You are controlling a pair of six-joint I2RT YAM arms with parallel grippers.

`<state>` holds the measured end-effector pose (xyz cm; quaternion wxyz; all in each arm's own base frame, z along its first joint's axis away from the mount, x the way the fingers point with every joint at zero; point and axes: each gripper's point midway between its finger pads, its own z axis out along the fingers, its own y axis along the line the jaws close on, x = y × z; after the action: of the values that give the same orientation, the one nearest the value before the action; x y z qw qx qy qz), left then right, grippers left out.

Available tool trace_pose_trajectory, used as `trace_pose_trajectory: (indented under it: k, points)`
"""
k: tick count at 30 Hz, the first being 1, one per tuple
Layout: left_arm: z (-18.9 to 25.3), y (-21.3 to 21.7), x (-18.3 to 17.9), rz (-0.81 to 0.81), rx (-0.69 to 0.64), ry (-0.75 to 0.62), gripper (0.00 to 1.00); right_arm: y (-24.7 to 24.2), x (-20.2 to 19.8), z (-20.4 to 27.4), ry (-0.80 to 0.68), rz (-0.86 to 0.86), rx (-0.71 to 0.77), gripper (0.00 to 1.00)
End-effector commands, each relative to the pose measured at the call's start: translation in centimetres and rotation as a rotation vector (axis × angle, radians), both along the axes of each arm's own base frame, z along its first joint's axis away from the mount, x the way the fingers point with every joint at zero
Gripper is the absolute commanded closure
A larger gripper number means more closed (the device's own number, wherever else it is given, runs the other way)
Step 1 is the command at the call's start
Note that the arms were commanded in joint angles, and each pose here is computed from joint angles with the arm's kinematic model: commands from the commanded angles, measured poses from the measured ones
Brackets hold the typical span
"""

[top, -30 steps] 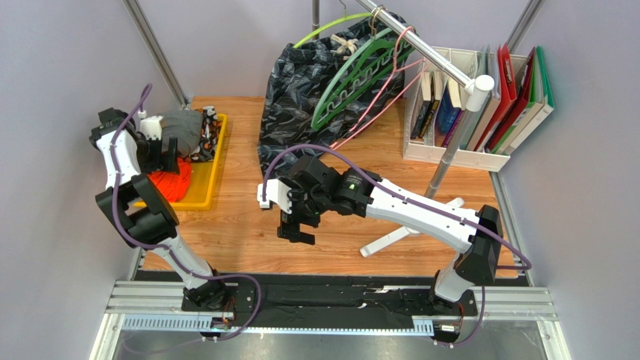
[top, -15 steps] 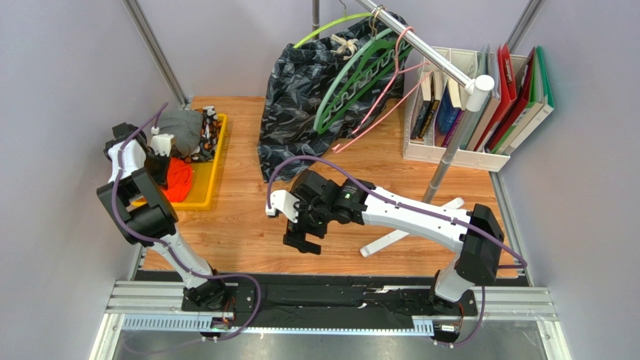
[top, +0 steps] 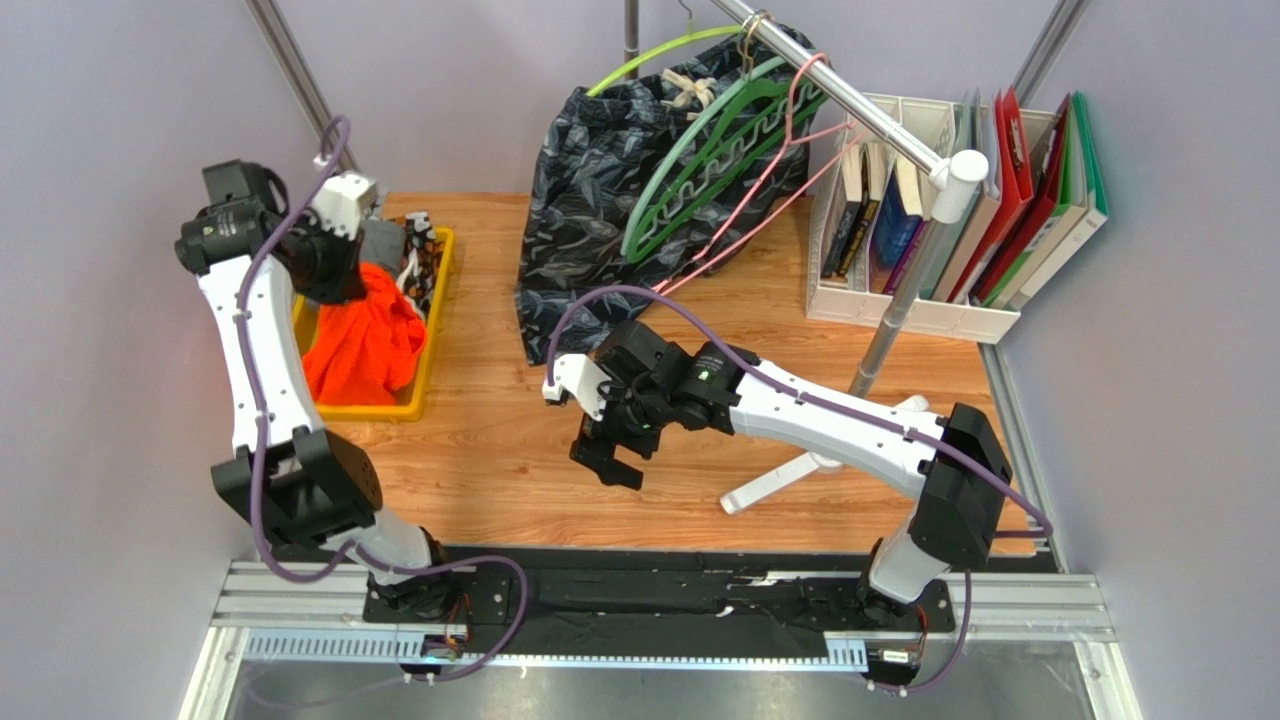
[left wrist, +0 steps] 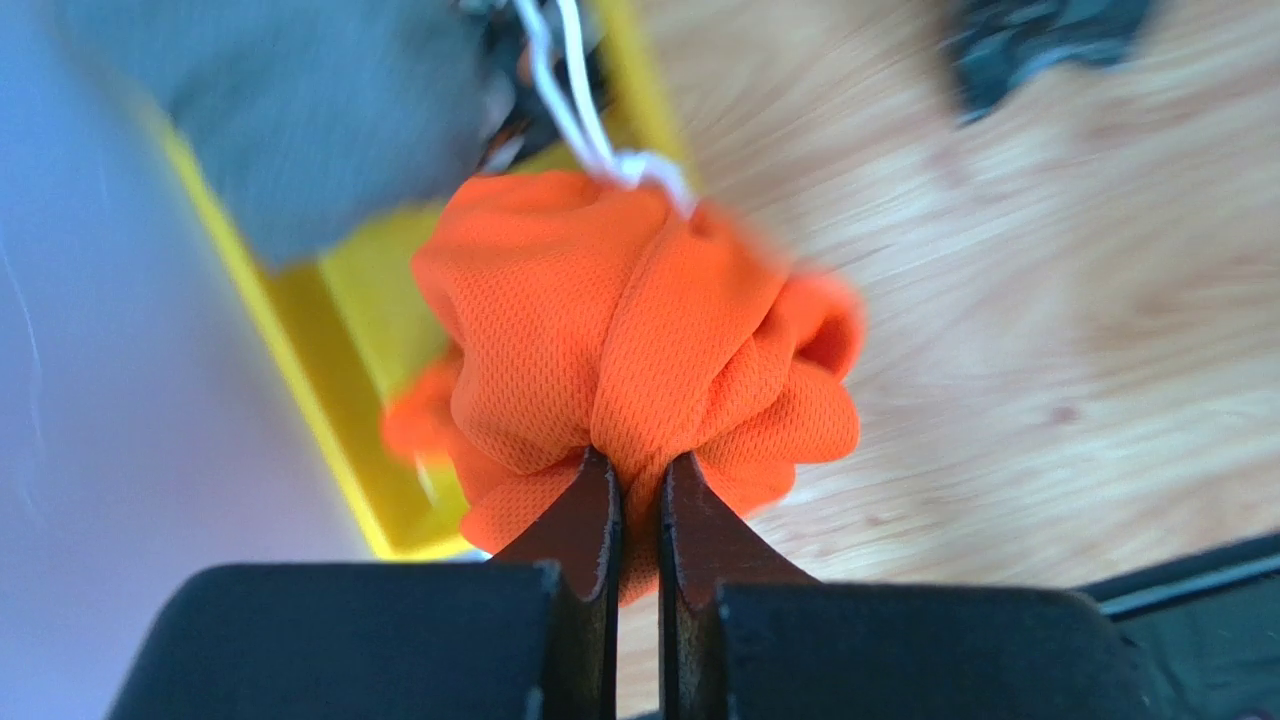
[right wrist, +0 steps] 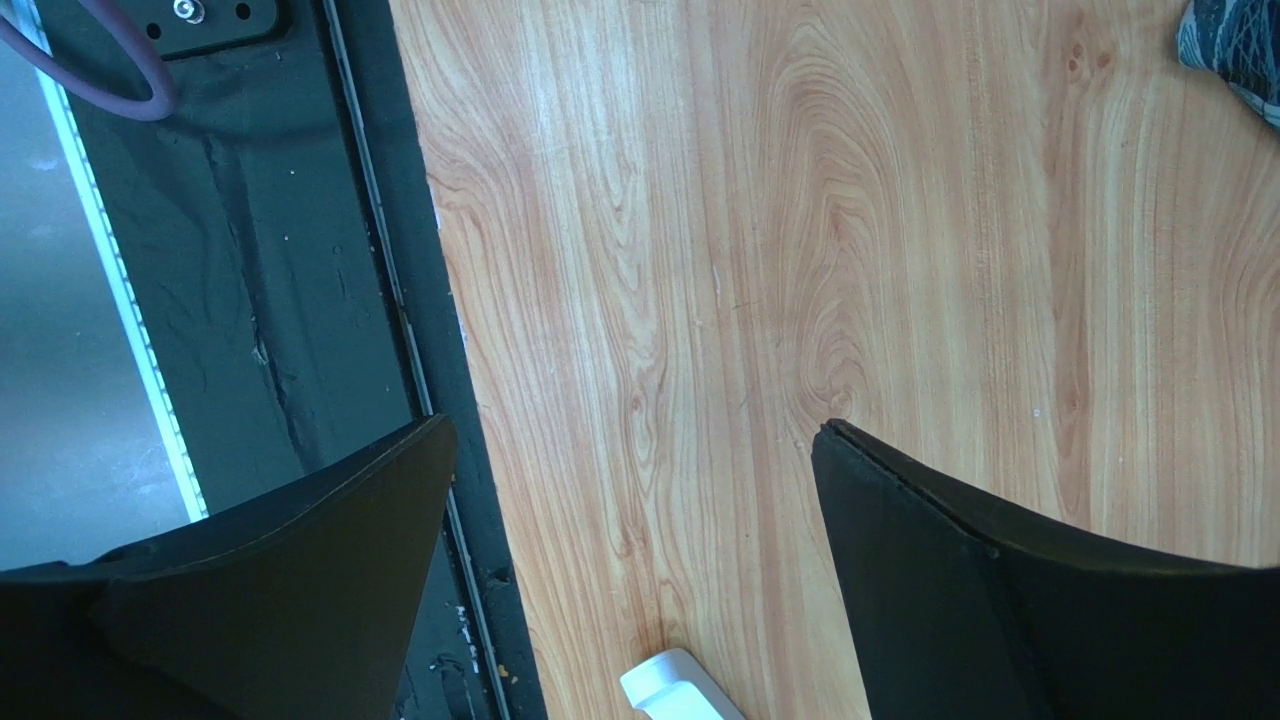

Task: Place the shorts on the hanger

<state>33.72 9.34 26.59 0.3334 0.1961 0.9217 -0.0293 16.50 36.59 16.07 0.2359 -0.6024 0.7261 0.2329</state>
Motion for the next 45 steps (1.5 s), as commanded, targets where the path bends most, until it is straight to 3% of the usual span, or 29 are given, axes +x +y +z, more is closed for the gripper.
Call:
trace_pose_trajectory:
  k: [1, 7, 10, 14, 16, 17, 18, 21, 23, 26, 30, 34, 37, 39, 40, 45]
  points:
    - [6.5, -10.1, -3.1, -0.237, -0.174, -0.107, 1.0, 0.6, 0.1, 2.6, -0.028, 0.0, 0.067, 0.05]
    - [12.1, -18.5, -6.1, -0.454, -0.408, -0.181, 1.0, -0.3, -0.3, 2.0, -0.022, 0.01, 0.032, 0.06]
    - [12.9, -20.0, -6.6, -0.507, -0.502, -0.195, 1.0, -0.9, -0.5, 1.8, -0.021, 0.013, 0.022, 0.06]
    - [6.5, -19.6, -6.6, -0.535, -0.489, -0.07, 1.0, -1.2, -0.8, 1.3, -0.011, 0.013, 0.011, 0.07]
    - [0.0, -18.1, -6.4, -0.491, -0.425, 0.052, 0.81, -1.4, -1.0, 1.0, -0.002, 0.017, 0.004, 0.07]
    - [-4.0, -17.8, -7.8, -0.484, -0.426, 0.157, 0.67, -1.5, -1.1, 0.9, 0.002, 0.015, 0.0, 0.07]
    - [-6.0, -17.1, -8.6, -0.534, -0.363, 0.168, 0.61, -1.7, -1.1, 0.8, 0.005, 0.006, -0.002, 0.07]
    - [-11.3, -15.7, -10.9, -0.546, -0.275, 0.228, 0.49, -2.2, -1.0, 0.0, 0.001, -0.02, -0.019, 0.09]
    - [-12.7, -14.2, -10.6, -0.506, -0.223, 0.216, 0.46, -2.1, -0.7, -0.3, -0.009, -0.032, -0.013, 0.09]
    - [-10.5, -14.0, -10.2, -0.514, -0.273, 0.102, 0.45, -2.4, -0.5, -1.2, -0.014, -0.047, -0.031, 0.11]
    - [-7.4, -16.5, -11.4, -0.681, -0.256, -0.128, 0.38, -3.0, -0.3, -2.3, -0.015, -0.076, -0.057, 0.12]
    - [-7.5, -17.6, -10.6, -0.745, -0.211, -0.253, 0.38, -3.8, 0.6, -3.7, 0.001, -0.184, -0.059, 0.12]
    - [-7.2, -18.3, -10.3, -0.775, -0.255, -0.282, 0.39, -4.6, 2.4, -4.6, 0.029, -0.307, -0.047, 0.13]
    - [-5.9, -19.2, -10.6, -0.827, -0.28, -0.348, 0.33, -5.0, 3.9, -5.2, 0.031, -0.395, -0.043, 0.15]
    - [-5.8, -19.4, -10.8, -0.835, -0.28, -0.369, 0.25, -4.8, 4.5, -5.4, 0.04, -0.422, -0.029, 0.16]
    - [-3.3, -18.9, -11.1, -0.793, -0.143, -0.563, 0.22, -4.4, 5.6, -9.5, 0.202, -0.57, -0.083, 0.16]
